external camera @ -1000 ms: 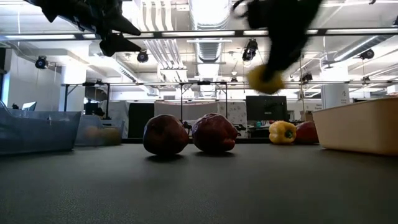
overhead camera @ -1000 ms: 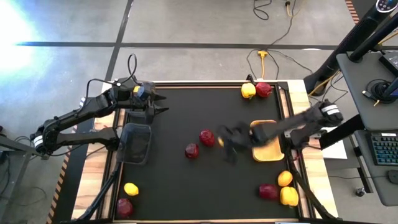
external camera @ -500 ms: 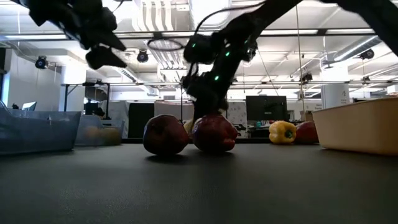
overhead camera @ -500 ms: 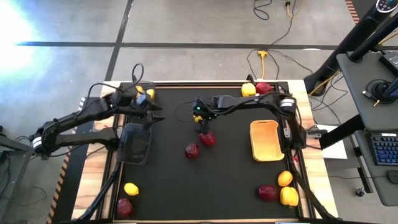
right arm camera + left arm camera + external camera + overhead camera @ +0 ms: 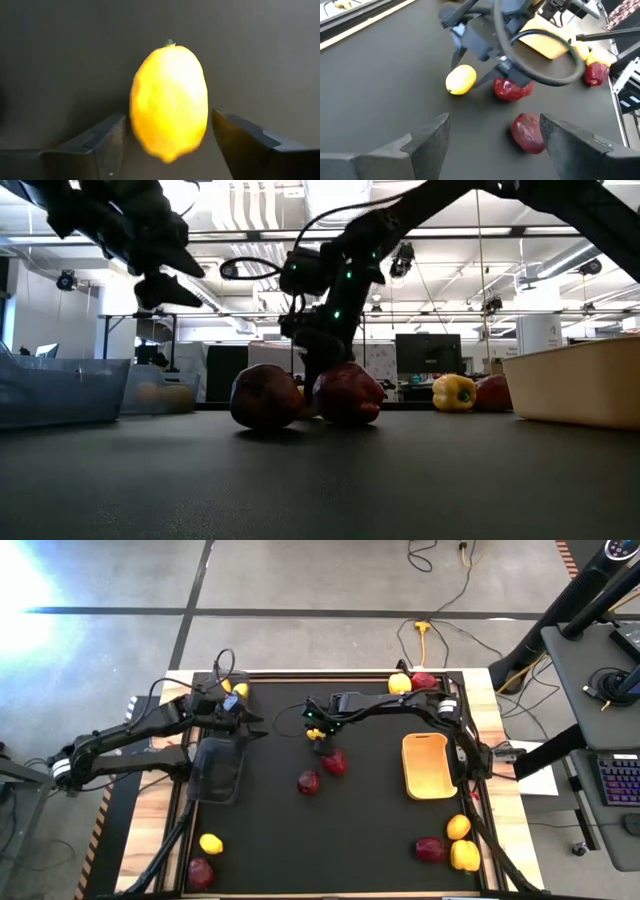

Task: Sort produce into baskets
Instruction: Put the yellow lemon into the top black bin

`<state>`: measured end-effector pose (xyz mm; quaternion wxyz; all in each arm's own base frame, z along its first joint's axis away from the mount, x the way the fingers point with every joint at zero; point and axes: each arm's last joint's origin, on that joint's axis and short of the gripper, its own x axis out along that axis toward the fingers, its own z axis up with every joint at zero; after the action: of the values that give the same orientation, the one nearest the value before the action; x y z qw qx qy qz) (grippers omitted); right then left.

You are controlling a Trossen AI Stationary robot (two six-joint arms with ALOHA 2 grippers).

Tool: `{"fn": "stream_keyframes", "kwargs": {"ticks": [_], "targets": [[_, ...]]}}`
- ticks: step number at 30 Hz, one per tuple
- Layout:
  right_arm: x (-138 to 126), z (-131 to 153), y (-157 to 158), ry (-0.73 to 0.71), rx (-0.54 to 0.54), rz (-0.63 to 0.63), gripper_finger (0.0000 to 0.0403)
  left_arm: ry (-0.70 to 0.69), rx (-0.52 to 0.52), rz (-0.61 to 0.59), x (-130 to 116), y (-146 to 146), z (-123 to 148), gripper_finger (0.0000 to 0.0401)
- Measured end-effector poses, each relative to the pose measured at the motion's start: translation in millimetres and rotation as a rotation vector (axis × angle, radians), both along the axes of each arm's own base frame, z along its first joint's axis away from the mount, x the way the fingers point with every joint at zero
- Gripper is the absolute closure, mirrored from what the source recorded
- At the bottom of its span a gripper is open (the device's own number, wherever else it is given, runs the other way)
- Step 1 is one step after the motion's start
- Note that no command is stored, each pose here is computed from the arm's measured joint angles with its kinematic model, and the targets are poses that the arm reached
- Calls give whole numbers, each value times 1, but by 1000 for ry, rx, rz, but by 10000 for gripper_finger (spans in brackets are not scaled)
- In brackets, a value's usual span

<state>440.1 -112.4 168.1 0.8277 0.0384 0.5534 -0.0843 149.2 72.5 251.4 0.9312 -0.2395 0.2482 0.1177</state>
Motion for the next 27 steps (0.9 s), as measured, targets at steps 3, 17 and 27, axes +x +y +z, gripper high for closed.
{"fn": "stream_keyframes", "kwargs": {"ticks": [3,17,27], "targets": [[-8,32,6,40,14,-2,99,-17,18,-14,7,2,-5,102],[-113,223,95,-272,-206,-216,120,40,66,-151,63,28,-21,66],[-178,263,153,-495,-132,-357,162,117,194,-360,117,33,-34,60]]}}
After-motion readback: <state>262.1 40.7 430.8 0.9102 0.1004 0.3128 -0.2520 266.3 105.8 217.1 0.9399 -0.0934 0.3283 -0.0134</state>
